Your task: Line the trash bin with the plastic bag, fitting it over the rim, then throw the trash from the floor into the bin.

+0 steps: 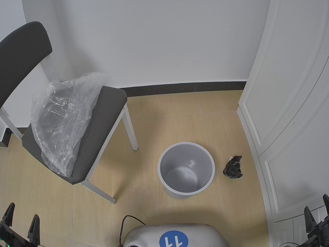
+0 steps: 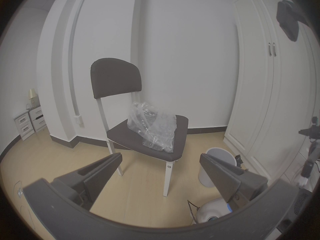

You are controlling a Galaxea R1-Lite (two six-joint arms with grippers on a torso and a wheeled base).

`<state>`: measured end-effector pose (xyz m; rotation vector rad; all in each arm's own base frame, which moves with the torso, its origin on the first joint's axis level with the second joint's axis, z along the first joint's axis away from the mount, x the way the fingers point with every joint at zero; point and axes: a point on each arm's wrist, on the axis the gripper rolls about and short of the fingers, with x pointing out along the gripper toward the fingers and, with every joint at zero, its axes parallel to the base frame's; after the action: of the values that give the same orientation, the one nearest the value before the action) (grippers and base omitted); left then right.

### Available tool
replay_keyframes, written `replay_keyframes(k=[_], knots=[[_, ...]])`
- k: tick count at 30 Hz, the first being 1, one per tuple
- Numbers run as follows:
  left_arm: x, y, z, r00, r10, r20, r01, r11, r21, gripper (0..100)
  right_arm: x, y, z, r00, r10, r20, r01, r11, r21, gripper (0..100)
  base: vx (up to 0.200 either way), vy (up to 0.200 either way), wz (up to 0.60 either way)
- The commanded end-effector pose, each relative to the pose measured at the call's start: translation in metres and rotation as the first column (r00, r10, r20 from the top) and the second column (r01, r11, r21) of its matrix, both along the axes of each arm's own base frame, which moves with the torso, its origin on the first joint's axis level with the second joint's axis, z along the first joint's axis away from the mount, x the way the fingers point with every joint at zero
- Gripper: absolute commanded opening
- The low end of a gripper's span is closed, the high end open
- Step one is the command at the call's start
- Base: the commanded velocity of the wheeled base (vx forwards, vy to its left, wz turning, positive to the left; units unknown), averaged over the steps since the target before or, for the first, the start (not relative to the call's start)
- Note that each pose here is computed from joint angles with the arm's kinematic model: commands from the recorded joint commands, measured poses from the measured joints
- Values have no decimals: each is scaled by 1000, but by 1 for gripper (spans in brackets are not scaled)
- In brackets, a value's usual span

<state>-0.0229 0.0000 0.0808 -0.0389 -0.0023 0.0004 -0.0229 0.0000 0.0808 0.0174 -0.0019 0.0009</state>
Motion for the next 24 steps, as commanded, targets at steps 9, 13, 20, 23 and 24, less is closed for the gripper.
replay_keyframes(k=[9,13,20,23,24], knots=[[0,-1,-5,999,-34,1,34,997,74,100,0,0,-5,1000,4,1,-4,999,-37,100,0,0,0],[0,0,-4,1000,7,5,-7,1000,24,100,0,0,-5,1000,-1,1,1,1000,-8,100,0,0,0],[0,0,-4,1000,9,5,-9,1000,17,100,-11,0,34,981,7,195,-29,994,108,100,0,0,0],[0,0,-4,1000,9,7,-9,1000,19,100,-10,0,30,985,-7,174,-10,996,94,100,0,0,0],[0,0,-4,1000,9,7,-9,1000,24,100,-8,0,26,988,-7,157,-7,996,85,100,0,0,0]])
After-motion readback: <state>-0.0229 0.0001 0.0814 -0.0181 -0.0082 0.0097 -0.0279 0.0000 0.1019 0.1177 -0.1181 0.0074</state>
